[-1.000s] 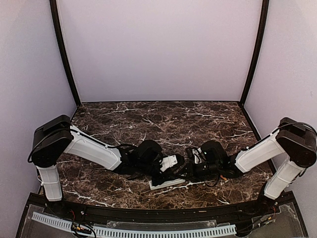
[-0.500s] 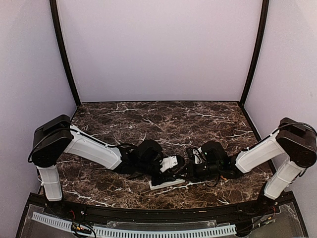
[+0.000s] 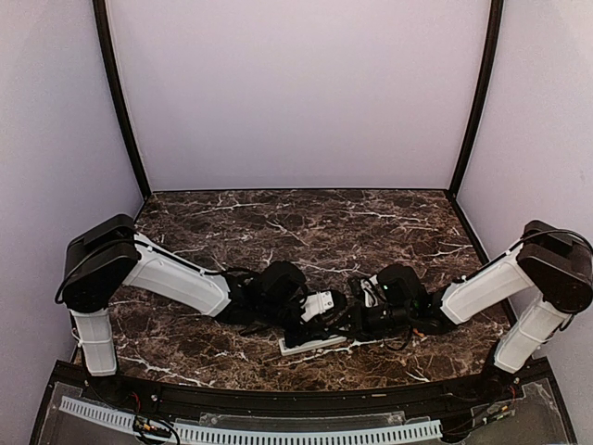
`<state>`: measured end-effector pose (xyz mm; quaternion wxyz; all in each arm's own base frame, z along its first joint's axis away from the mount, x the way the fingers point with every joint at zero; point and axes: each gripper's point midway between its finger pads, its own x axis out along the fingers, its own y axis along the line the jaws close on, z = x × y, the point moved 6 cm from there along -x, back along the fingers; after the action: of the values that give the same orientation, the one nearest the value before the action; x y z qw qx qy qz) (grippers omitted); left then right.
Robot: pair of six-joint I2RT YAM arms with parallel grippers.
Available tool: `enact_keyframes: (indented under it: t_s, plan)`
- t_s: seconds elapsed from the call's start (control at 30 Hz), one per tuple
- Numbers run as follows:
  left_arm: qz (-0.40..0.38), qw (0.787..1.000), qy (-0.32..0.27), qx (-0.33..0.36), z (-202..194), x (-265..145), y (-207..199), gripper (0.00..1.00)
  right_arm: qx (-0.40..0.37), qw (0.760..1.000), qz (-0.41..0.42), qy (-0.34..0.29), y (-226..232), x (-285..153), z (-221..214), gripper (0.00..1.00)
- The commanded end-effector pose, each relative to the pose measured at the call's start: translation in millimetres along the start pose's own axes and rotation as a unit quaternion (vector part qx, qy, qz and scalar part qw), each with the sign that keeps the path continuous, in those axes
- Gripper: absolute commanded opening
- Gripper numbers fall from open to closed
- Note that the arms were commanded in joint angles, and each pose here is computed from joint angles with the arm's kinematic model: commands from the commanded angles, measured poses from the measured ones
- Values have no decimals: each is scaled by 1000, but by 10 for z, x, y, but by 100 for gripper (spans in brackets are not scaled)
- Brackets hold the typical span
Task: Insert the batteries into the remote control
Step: Load the battery into the battery compartment.
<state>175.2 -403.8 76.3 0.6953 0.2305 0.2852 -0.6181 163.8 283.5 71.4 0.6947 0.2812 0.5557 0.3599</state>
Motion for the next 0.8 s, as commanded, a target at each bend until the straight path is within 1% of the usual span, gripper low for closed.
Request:
enact_keyframes:
  t_s: [0.0,0.33,0.6,0.77]
  plan:
    - [-30,998,60,-15,-295,107,-118,21,19,998,-45,39,-222,52,-189,0]
    - [-22,996,84,-4,-377,82,-110,11,15,998,-45,39,-205,38,-182,0]
    - [-24,994,110,9,-470,53,-122,6,13,998,-43,41,-175,27,-176,0]
    - [-22,992,122,16,-541,50,-124,1,0,998,-41,40,-79,8,-122,6]
